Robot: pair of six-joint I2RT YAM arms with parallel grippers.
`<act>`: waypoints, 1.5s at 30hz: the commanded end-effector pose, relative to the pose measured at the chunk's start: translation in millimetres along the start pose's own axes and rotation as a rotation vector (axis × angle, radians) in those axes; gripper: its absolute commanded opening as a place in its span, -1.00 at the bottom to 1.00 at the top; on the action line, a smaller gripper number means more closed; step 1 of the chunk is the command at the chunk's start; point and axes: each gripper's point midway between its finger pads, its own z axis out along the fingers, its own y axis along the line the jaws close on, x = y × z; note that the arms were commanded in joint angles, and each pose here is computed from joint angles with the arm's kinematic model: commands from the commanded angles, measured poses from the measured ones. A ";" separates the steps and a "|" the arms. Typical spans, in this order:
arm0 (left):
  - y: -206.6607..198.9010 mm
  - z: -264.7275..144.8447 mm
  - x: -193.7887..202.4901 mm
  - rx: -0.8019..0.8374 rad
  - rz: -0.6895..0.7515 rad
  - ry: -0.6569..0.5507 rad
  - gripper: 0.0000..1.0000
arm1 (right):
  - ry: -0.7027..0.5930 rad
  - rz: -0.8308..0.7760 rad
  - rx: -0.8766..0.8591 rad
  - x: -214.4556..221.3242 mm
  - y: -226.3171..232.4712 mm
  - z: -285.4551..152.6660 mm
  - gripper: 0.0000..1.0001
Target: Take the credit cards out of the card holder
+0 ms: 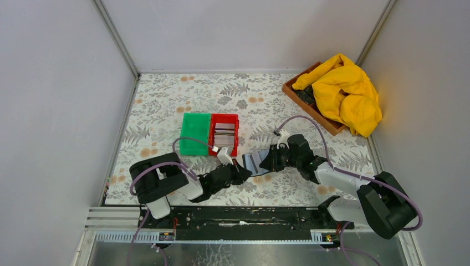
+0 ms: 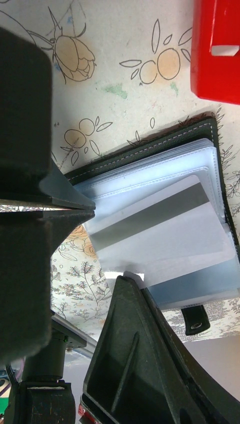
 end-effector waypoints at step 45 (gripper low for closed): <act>-130.8 -101.9 -43.5 0.454 0.421 0.151 0.54 | -0.111 -0.165 -0.422 10.7 116.4 -139.8 -1.00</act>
